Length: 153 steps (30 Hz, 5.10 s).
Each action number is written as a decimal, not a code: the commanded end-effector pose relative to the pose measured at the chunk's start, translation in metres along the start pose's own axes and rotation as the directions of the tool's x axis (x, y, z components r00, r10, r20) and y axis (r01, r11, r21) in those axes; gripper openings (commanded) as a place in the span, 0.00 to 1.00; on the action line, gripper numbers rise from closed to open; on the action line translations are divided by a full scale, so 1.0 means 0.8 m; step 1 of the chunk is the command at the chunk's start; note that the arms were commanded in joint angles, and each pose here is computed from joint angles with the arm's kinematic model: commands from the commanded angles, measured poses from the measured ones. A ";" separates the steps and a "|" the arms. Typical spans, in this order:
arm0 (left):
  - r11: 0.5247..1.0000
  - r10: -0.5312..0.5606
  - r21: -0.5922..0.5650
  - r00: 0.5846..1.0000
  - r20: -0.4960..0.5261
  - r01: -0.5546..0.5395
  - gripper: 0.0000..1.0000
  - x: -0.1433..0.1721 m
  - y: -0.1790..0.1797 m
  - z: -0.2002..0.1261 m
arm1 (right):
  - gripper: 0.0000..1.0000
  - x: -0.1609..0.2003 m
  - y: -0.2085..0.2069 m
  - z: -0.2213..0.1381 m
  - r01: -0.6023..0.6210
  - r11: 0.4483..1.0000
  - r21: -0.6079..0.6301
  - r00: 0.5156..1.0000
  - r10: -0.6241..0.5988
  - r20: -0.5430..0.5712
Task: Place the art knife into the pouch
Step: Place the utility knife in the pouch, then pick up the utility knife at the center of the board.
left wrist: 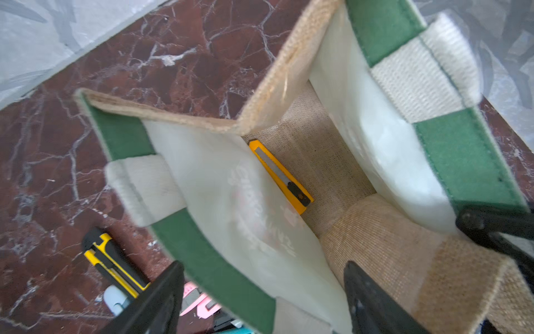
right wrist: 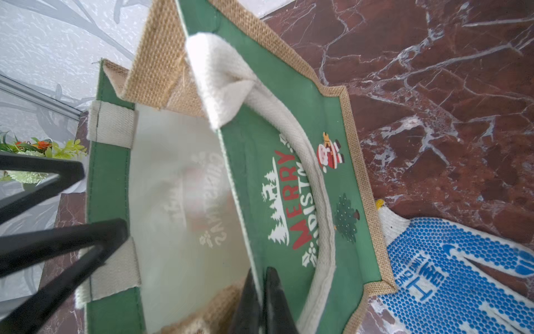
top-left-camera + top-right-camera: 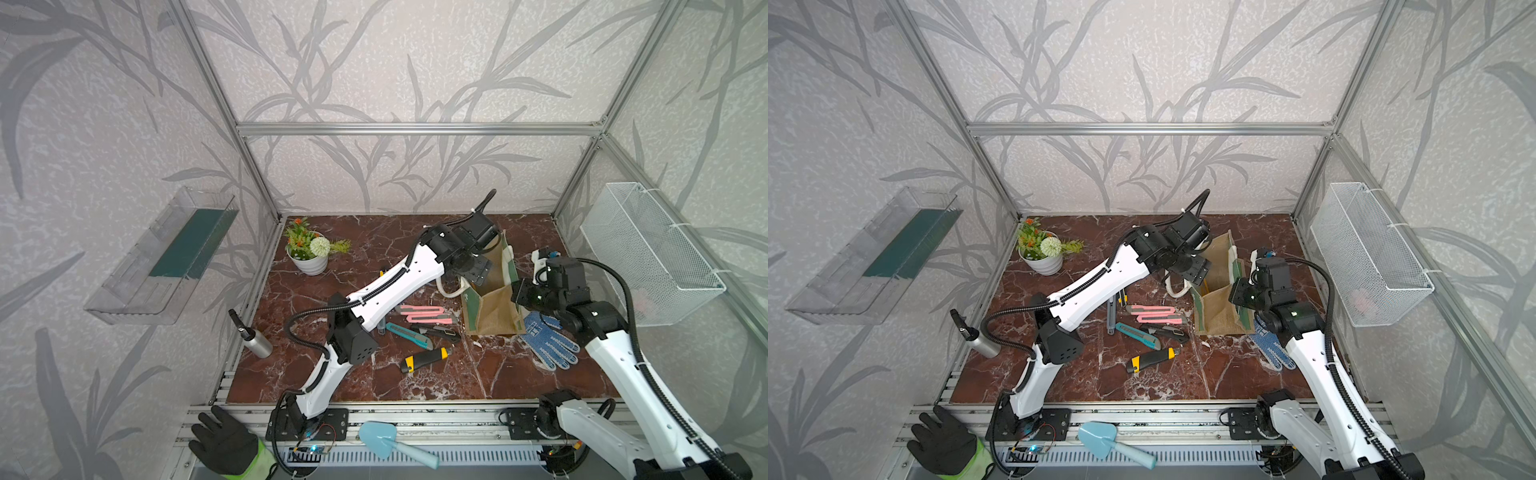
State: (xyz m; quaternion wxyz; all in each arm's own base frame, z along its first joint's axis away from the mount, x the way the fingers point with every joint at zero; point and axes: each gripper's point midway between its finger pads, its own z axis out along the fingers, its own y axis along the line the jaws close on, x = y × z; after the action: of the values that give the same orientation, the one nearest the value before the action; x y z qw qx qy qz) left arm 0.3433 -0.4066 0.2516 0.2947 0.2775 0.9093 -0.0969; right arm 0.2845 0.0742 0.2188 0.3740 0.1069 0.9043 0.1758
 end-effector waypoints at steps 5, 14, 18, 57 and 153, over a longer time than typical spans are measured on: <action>0.991 -0.048 -0.120 0.995 0.088 0.058 0.87 -0.009 0.072 -0.078 | 0.22 -0.012 -0.002 -0.011 0.039 0.999 0.030 0.999 -0.039 0.016; 0.946 -0.206 -0.222 0.968 0.144 0.234 0.89 0.049 0.166 -0.119 | 0.80 -0.031 0.007 -0.031 0.111 0.994 0.026 0.992 -0.112 0.060; 0.908 -0.281 -0.271 0.945 0.170 0.319 0.89 0.092 0.207 -0.123 | 0.85 -0.035 0.013 -0.042 0.142 0.990 0.014 0.987 -0.143 0.072; 0.990 -0.052 0.109 0.945 -0.322 0.091 0.66 0.352 0.040 -0.006 | 0.87 0.030 0.019 -0.071 0.065 0.988 -0.139 0.998 -0.063 0.024; 0.994 0.094 -0.007 0.863 -0.496 -0.113 0.28 0.393 0.015 0.104 | 0.87 0.035 -0.005 -0.080 0.019 0.998 -0.057 0.998 -0.016 0.062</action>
State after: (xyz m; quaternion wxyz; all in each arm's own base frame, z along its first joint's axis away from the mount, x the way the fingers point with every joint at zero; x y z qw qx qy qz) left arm 0.1798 -0.2954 0.0156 0.0765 0.3405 0.9370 -0.0176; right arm 0.2204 0.0666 0.2391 0.4033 0.0881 0.8892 0.1970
